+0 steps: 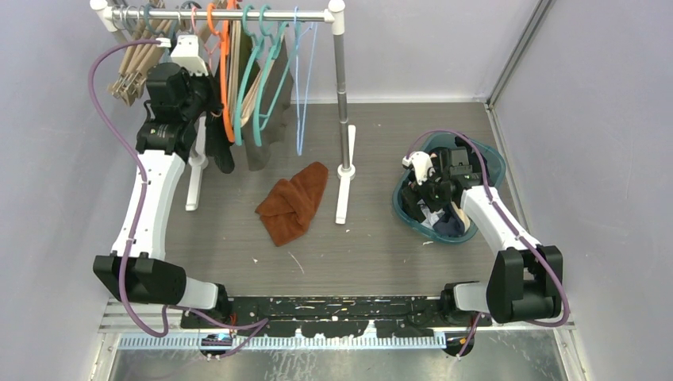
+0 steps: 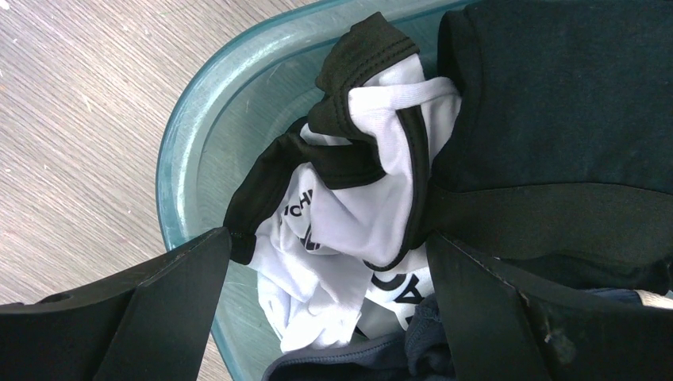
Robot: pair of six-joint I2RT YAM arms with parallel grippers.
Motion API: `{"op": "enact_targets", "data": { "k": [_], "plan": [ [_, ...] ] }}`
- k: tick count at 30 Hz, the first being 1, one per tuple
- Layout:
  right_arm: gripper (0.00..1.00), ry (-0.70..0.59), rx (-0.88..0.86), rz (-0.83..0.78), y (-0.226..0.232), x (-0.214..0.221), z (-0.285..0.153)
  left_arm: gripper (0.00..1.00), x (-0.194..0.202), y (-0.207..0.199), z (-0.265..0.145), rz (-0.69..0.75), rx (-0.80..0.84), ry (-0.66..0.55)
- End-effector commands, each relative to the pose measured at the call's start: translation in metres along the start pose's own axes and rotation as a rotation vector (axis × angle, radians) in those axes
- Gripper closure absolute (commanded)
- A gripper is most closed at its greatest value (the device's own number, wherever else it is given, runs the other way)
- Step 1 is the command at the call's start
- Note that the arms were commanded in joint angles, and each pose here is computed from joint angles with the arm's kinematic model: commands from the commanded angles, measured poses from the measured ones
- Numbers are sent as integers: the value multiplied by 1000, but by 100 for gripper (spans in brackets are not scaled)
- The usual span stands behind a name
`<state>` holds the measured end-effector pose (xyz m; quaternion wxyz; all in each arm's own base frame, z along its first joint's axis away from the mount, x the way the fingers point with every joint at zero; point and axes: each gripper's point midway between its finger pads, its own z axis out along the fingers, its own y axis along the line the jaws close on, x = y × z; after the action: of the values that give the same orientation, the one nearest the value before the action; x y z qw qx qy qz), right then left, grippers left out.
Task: Remove the underwear clipped to the hanger
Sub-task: Pick up the hanger from the clothesline.
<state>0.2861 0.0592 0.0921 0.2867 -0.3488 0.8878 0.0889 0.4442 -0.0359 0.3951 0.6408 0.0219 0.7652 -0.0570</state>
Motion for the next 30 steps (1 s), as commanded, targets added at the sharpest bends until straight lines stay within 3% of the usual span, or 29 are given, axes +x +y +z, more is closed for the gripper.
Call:
{"op": "enact_targets", "data": {
  "k": [1,12,30],
  "plan": [
    [0,-2,-17,-19,3,-9,-3,100,-66,3,-38,-7,-33,-185],
    [0,9,-22,-21,4,-8,-2,100,-94,-1,-84,40,-30,-258],
    [0,10,-30,-23,6,-10,-2,100,-28,-5,-113,77,4,-131]
  ]
}}
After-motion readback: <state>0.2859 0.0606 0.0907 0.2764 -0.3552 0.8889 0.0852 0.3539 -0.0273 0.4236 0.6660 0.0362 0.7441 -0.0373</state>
